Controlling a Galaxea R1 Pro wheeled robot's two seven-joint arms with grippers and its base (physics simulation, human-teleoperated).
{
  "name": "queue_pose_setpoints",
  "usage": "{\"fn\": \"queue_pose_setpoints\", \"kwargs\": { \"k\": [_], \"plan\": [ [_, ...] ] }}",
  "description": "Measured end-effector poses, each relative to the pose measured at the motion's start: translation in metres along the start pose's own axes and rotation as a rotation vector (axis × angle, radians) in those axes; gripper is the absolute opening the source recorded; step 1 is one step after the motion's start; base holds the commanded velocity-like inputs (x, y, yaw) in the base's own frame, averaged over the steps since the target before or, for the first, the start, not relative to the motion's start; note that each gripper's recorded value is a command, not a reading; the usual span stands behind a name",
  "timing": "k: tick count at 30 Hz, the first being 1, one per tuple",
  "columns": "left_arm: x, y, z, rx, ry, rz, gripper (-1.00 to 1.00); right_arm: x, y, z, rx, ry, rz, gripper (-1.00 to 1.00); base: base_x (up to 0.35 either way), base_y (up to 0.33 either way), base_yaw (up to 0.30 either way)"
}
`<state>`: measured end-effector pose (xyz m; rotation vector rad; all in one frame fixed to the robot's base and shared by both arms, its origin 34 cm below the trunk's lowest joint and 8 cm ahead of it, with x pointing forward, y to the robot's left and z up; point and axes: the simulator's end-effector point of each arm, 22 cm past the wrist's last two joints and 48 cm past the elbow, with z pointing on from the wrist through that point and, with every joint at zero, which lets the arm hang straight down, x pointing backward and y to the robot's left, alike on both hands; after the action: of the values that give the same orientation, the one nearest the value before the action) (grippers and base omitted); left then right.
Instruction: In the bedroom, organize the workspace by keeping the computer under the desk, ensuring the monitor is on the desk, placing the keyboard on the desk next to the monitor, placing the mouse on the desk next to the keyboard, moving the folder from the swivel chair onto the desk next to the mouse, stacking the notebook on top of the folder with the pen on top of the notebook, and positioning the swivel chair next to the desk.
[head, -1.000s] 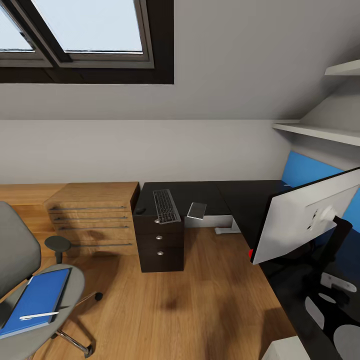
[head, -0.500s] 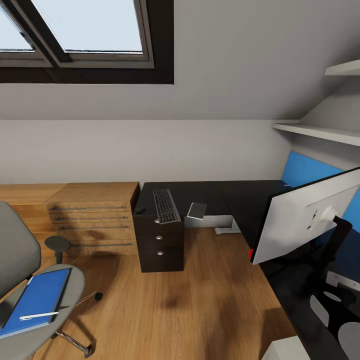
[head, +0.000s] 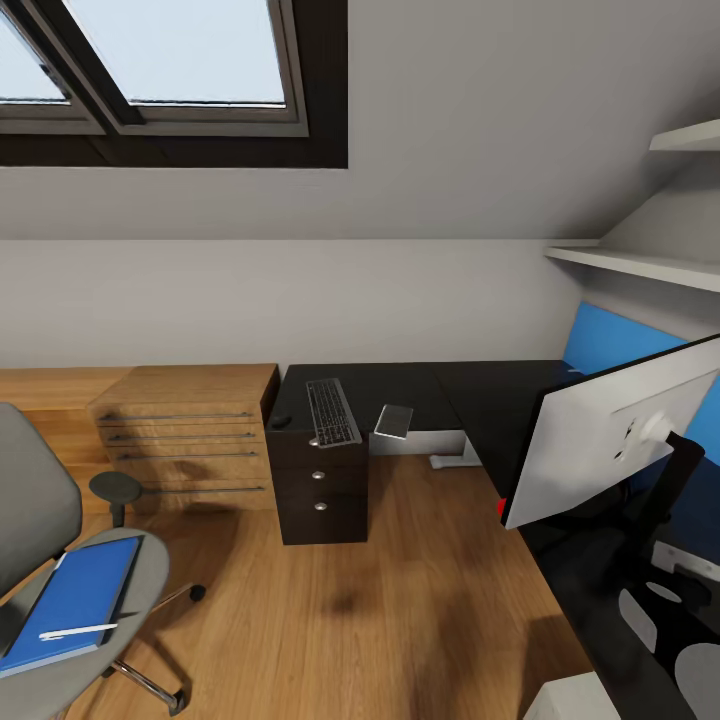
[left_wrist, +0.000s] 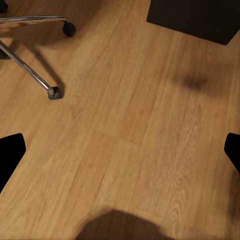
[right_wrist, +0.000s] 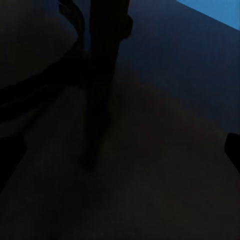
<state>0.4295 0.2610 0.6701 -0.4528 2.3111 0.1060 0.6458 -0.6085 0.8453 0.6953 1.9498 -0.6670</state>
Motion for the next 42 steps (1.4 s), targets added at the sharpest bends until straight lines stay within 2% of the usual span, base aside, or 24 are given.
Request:
{"fn": "queue_pose_setpoints", "kwargs": {
  "k": [15,42],
  "plan": [
    [-0.0002,0.0019,0.0003,-0.004,0.000,-0.001,1.00,0.0009,0.0016,-0.0006,-0.002,0.002,0.000,1.00,0.000,-0.163,0.000],
    [0.0001,0.0020,0.0003,-0.005,0.002,-0.002,1.00,0.0012,0.0038,-0.0010,-0.007,0.001,-0.003,1.00,0.000,-0.007,0.000]
  ]
}}
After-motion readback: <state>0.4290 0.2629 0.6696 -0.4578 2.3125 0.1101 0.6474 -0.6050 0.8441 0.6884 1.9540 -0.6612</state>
